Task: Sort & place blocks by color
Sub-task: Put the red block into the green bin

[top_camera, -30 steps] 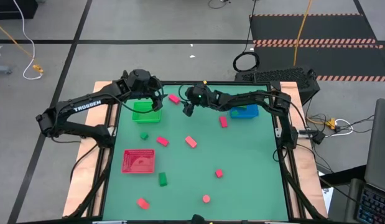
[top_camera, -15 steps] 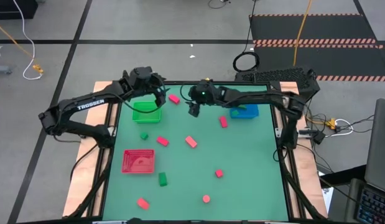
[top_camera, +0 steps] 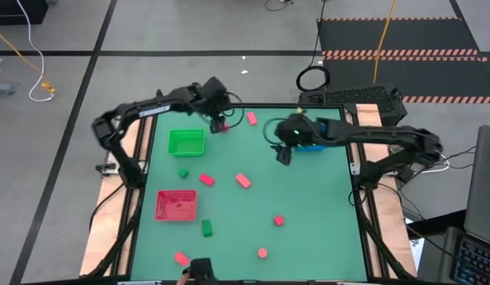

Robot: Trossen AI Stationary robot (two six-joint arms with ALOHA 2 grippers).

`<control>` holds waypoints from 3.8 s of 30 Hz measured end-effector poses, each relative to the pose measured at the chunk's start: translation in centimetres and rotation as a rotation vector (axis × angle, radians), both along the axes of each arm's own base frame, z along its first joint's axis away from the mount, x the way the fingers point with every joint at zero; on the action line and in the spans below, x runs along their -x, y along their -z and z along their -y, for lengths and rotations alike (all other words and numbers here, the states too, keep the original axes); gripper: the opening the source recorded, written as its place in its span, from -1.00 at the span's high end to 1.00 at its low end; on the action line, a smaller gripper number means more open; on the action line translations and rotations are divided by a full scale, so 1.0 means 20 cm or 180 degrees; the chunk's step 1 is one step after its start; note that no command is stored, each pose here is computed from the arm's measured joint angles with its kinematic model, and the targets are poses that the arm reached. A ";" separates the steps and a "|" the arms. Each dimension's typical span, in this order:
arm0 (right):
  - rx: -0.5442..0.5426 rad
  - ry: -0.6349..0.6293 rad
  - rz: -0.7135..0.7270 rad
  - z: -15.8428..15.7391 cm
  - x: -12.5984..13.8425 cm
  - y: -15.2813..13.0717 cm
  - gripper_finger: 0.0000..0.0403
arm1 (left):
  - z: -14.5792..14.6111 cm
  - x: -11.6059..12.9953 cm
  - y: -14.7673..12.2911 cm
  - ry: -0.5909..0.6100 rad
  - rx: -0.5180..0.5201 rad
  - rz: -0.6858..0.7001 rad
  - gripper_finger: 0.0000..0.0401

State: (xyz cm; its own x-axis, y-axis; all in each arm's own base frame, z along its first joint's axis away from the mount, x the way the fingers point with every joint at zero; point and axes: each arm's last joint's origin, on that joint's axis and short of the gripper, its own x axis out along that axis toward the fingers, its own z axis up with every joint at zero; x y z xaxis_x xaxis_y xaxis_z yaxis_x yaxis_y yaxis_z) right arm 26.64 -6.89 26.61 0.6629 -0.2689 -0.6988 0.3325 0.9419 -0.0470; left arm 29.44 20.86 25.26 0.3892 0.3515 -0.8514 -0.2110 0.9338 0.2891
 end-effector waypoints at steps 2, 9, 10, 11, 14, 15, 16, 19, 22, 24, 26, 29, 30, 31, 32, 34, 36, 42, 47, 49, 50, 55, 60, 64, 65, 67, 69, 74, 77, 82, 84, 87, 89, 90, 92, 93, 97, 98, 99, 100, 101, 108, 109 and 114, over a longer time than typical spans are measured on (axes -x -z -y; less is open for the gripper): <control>-0.0018 0.0004 0.0149 -0.04 0.07 0.05 -0.26 | -0.06 -0.02 0.02 -0.0020 0.0204 -0.0322 -0.21; -0.0043 0.0009 0.0699 -0.12 0.27 0.21 -0.26 | -0.19 -0.08 0.15 0.0253 0.0558 -0.1180 -0.21; -0.0046 0.0010 0.0758 -0.12 0.28 0.22 -0.26 | -0.18 -0.09 0.17 0.0349 0.0526 -0.1265 -0.21; -0.0044 0.0000 0.0787 -0.13 0.30 0.23 -0.26 | -0.18 -0.10 0.18 0.0460 0.0475 -0.1342 -0.21; -0.0031 -0.0036 0.0831 -0.15 0.34 0.26 -0.26 | -0.14 -0.14 0.19 0.0762 0.0342 -0.1433 -0.21; -0.0030 -0.0042 0.0828 -0.15 0.34 0.27 -0.26 | -0.13 -0.15 0.19 0.0852 0.0298 -0.1434 -0.21; -0.0030 -0.0042 0.0827 -0.15 0.35 0.28 -0.26 | -0.11 -0.17 0.19 0.0946 0.0243 -0.1447 -0.21; -0.0021 -0.0042 0.0824 -0.15 0.36 0.29 -0.26 | -0.07 -0.20 0.19 0.1148 0.0082 -0.1569 -0.21; -0.0015 -0.0048 0.0809 -0.15 0.37 0.29 -0.26 | -0.07 -0.21 0.22 0.1198 0.0091 -0.1595 -0.21; -0.0015 -0.0049 0.0810 -0.15 0.37 0.29 -0.26 | -0.08 -0.21 0.26 0.1190 0.0206 -0.1694 -0.21; -0.0015 -0.0048 0.0809 -0.15 0.37 0.29 -0.26 | -0.09 -0.21 0.31 0.1194 0.0283 -0.1773 -0.21; -0.0024 -0.0042 0.0811 -0.15 0.37 0.29 -0.26 | -0.11 -0.22 0.39 0.1185 0.0329 -0.1914 -0.21; -0.0029 -0.0039 0.0807 -0.15 0.37 0.29 -0.26 | -0.12 -0.22 0.42 0.1170 0.0289 -0.1968 -0.21; -0.0037 -0.0034 0.0802 -0.15 0.37 0.30 -0.26 | -0.12 -0.23 0.43 0.1155 0.0249 -0.2012 -0.21; -0.0040 -0.0031 0.0804 -0.15 0.37 0.30 -0.26 | -0.13 -0.23 0.45 0.1153 0.0240 -0.2039 -0.21; -0.0041 -0.0030 0.0805 -0.15 0.37 0.30 -0.26 | -0.13 -0.24 0.46 0.1148 0.0228 -0.2036 -0.21; -0.0042 -0.0029 0.0805 -0.15 0.37 0.30 -0.26 | -0.13 -0.24 0.47 0.1145 0.0206 -0.2009 -0.21; -0.0043 -0.0028 0.0807 -0.15 0.37 0.30 -0.26 | -0.13 -0.26 0.47 0.1146 0.0261 -0.1810 -0.19; -0.0070 -0.0006 0.0817 -0.15 0.37 0.29 -0.26 | -0.12 -0.26 0.50 0.1113 0.0391 -0.1856 0.19; -0.0069 -0.0006 0.0818 -0.15 0.37 0.29 -0.26 | -0.11 -0.27 0.50 0.1099 0.0375 -0.1835 0.36; -0.0069 -0.0004 0.0818 -0.15 0.37 0.29 -0.26 | -0.11 -0.27 0.50 0.1087 0.0378 -0.1834 0.36; -0.0067 -0.0004 0.0817 -0.15 0.37 0.29 -0.26 | -0.09 -0.26 0.45 0.0996 0.0328 -0.1975 0.36; -0.0067 -0.0003 0.0819 -0.15 0.37 0.29 -0.26 | -0.07 -0.25 0.27 0.0696 0.0382 -0.1993 0.36; -0.0068 -0.0002 0.0815 -0.15 0.37 0.29 -0.26 | -0.02 -0.18 0.08 0.0535 0.0394 -0.1892 0.36; -0.0070 -0.0003 0.0810 -0.15 0.37 0.29 -0.26 | 0.01 -0.15 0.02 0.0504 0.0405 -0.1848 0.36; -0.0073 -0.0002 0.0793 -0.15 0.37 0.30 -0.26 | 0.04 -0.09 -0.08 0.0418 0.0398 -0.1764 0.36; -0.0068 -0.0005 0.0801 -0.15 0.37 0.30 -0.26 | 0.07 -0.03 -0.18 0.0316 0.0395 -0.1578 0.36; -0.0067 -0.0009 0.0758 -0.15 0.38 0.32 -0.26 | 0.17 0.13 -0.30 0.0140 0.0499 -0.1294 0.36; -0.0105 0.0018 0.0732 -0.16 0.38 0.35 -0.26 | 0.22 0.21 -0.25 0.0029 0.0612 -0.1396 0.36; -0.0120 0.0028 0.0732 -0.16 0.39 0.35 -0.26 | 0.27 0.30 -0.04 -0.0136 0.0779 -0.1752 0.36; -0.0113 0.0026 0.0773 -0.16 0.38 0.35 -0.26 | 0.27 0.33 0.05 -0.0151 0.0837 -0.1835 0.36; -0.0096 0.0018 0.0844 -0.16 0.38 0.34 -0.26 | 0.28 0.36 0.16 -0.0154 0.0897 -0.1895 0.36; -0.0075 0.0005 0.0889 -0.15 0.37 0.33 -0.26 | 0.29 0.37 0.20 -0.0127 0.0914 -0.1925 0.36; -0.0059 -0.0004 0.0909 -0.15 0.37 0.33 -0.26 | 0.29 0.37 0.20 -0.0125 0.0923 -0.1939 0.36; -0.0028 -0.0023 0.0934 -0.15 0.37 0.32 -0.26 | 0.29 0.37 0.21 -0.0157 0.0936 -0.1939 0.36; -0.0021 -0.0027 0.0950 -0.15 0.37 0.32 -0.26 | 0.29 0.37 0.21 -0.0190 0.0937 -0.1926 0.35; -0.0014 -0.0030 0.0967 -0.15 0.37 0.32 -0.26 | 0.29 0.37 0.21 -0.0241 0.0938 -0.1908 -0.10; -0.0014 -0.0030 0.0968 -0.15 0.37 0.32 -0.26 | 0.29 0.37 0.21 -0.0236 0.0937 -0.1907 -0.25; -0.0014 -0.0030 0.0967 -0.15 0.37 0.32 -0.26 | 0.29 0.37 0.21 -0.0236 0.0937 -0.1907 -0.38; -0.0013 -0.0030 0.0967 -0.15 0.37 0.32 -0.26 | 0.30 0.37 0.21 -0.0241 0.0935 -0.1906 -0.50; -0.0014 -0.0030 0.0966 -0.15 0.37 0.32 -0.26 | 0.30 0.37 0.21 -0.0247 0.0932 -0.1907 -0.60; -0.0014 -0.0030 0.0964 -0.15 0.37 0.32 -0.26 | 0.32 0.33 0.15 -0.0278 0.0845 -0.1833 -0.85; -0.0014 -0.0030 0.0963 -0.15 0.37 0.32 -0.26 | 0.32 0.31 0.14 -0.0260 0.0851 -0.1781 -0.84; -0.0022 -0.0024 0.0966 -0.15 0.37 0.32 -0.26 | 0.43 0.22 0.08 -0.0058 0.0929 -0.1545 -0.69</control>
State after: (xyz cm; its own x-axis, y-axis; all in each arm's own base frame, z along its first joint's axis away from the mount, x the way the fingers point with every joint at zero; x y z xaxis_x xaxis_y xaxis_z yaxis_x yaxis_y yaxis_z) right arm 19.30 -3.84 20.23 0.8437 -0.2591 -0.4702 0.3234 0.9444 0.0599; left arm 25.14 12.34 23.62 -0.0750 0.0777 -0.9942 -0.1351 0.9870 0.0873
